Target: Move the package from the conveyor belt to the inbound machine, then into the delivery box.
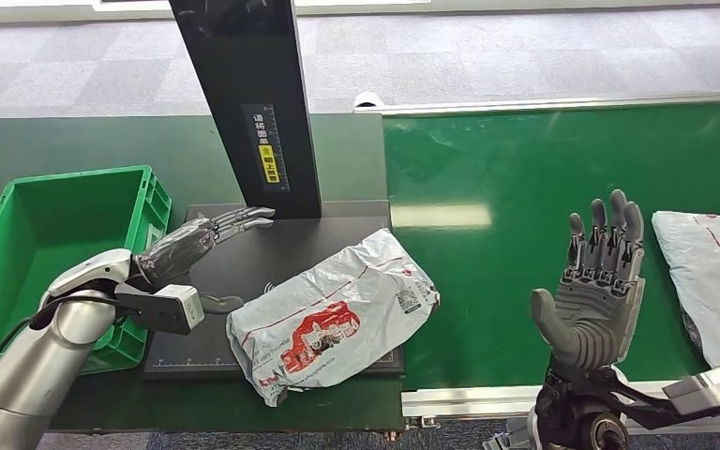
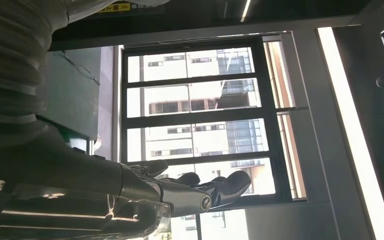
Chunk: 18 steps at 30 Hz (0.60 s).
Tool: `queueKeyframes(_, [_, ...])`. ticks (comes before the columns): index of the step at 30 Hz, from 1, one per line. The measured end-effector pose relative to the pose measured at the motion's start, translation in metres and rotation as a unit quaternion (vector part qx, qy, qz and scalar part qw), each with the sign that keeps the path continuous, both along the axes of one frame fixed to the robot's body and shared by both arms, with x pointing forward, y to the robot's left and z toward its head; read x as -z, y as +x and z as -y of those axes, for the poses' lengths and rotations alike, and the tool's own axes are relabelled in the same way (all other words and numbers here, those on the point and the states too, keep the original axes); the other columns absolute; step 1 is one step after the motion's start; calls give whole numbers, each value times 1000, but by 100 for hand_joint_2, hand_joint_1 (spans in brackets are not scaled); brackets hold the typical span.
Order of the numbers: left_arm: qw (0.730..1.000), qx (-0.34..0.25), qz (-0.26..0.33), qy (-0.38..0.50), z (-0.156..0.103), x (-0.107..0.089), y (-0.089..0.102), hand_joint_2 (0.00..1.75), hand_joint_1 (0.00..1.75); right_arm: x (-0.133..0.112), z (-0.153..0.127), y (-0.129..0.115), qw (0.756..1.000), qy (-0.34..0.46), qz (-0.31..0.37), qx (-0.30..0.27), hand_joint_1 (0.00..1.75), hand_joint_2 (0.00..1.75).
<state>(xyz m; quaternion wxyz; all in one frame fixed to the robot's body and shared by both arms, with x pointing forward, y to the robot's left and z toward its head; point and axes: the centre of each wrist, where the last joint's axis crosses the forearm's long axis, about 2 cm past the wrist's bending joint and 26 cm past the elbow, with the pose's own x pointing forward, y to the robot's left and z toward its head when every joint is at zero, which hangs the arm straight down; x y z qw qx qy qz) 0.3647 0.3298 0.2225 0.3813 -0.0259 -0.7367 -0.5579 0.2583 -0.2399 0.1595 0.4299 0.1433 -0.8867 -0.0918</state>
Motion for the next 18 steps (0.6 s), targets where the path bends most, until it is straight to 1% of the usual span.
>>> queueKeyframes(2, [1000, 12, -4, -5, 1, 0, 0, 175, 0, 0, 0, 0, 1000, 0, 0, 2, 0, 175])
queueKeyframes(6, [996, 79, -18, -45, 16, -3, -4, 175, 0, 0, 1, -2, 1000, 1, 1, 8, 0, 175])
queueKeyframes(11, [983, 145, -2, -112, 37, -20, -14, 175, 0, 0, 3, -5, 1000, 1, 0, 11, 0, 175])
queueKeyframes(14, [979, 164, 18, -121, 44, -29, -25, 175, 0, 1, 5, -5, 1000, 1, -1, 15, 0, 175])
queueKeyframes(18, [978, 170, 37, -119, 53, -31, -37, 175, 0, 1, 6, -6, 1000, 1, -2, 16, 0, 175])
